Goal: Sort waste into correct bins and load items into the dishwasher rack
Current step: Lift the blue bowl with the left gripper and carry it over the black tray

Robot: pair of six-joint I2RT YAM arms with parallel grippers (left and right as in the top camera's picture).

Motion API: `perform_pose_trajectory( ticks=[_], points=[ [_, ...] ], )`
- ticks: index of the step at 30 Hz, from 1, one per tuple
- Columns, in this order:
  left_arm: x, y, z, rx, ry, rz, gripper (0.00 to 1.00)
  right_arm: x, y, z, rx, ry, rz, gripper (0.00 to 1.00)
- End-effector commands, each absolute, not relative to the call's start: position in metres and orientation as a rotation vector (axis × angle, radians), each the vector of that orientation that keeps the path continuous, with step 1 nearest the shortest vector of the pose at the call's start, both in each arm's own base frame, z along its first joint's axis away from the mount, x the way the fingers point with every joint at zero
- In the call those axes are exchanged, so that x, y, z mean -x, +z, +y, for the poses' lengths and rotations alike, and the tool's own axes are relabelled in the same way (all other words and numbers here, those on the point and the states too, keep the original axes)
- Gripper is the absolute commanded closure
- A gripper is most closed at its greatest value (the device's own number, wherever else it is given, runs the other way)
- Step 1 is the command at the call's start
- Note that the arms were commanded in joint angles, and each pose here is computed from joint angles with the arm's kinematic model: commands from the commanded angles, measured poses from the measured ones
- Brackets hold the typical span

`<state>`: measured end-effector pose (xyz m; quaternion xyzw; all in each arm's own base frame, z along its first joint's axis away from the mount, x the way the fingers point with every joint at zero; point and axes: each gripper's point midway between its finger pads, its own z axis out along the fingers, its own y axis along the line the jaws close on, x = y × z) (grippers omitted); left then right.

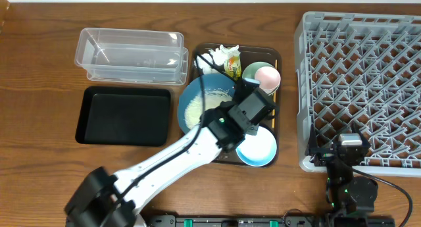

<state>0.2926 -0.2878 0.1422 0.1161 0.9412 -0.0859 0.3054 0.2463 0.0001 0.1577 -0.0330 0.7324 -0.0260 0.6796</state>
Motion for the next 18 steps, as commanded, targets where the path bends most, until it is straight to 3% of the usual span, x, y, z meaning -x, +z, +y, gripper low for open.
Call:
perform_pose_trajectory(
  ticks=[1,18],
  points=[
    [-0.296,0.177,-0.284,-0.278,-0.266,2.426,0.94,-0.246,0.156,-0.003,0.068,-0.075,1.646,0.01],
    [-0.328,0.233,-0.194,0.004,-0.299,2.358,0.94,-0.246,0.156,-0.003,0.068,-0.075,1.646,0.01]
  ],
)
